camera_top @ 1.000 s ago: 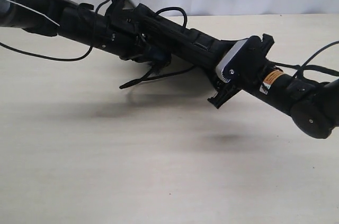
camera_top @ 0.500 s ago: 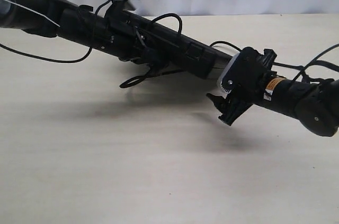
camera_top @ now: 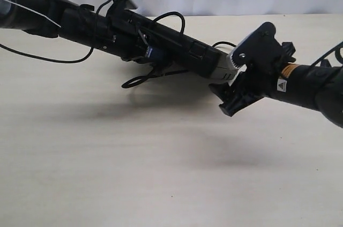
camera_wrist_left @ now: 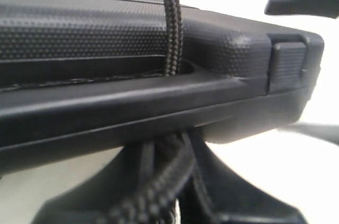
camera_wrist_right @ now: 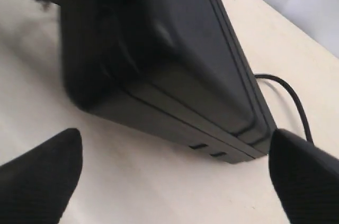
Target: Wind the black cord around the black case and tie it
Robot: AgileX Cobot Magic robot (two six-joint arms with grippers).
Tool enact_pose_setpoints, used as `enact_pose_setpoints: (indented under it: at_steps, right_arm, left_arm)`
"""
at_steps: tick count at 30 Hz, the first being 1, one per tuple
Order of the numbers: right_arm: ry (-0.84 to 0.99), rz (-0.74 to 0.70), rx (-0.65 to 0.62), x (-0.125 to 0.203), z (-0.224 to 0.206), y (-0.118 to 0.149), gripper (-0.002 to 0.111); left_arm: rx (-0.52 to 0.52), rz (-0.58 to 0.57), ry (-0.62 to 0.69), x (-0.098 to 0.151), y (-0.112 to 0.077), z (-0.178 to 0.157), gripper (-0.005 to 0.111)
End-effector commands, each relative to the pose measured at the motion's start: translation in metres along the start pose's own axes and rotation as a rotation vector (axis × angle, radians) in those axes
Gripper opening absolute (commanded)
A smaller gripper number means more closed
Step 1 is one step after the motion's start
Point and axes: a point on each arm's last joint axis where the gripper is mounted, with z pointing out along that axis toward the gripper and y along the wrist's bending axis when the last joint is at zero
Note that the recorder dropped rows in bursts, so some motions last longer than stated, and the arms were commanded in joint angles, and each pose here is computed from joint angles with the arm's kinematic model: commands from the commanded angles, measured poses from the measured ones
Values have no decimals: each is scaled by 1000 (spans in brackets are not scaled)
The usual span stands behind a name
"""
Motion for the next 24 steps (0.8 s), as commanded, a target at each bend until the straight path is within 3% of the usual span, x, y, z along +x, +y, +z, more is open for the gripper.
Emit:
enact_pose_setpoints:
  at_steps: [1,5,15,24]
  right_arm:
    - [-20,-55,-47,-15,-12,19,88]
    - [-31,-7,-37,-27,-24,21,88]
    - [16,145,29,-79,-45,-7,88]
    - [189,128,17,-117,-5,-26,88]
  left_arm:
    - [23,-7,-37,-7,-5,-3,0]
    - [26,-7,-37,-7,-5,-3,0]
    - [31,-7,-36,-7,-5,-3,0]
    - [31,-7,-36,-7,-5,-3,0]
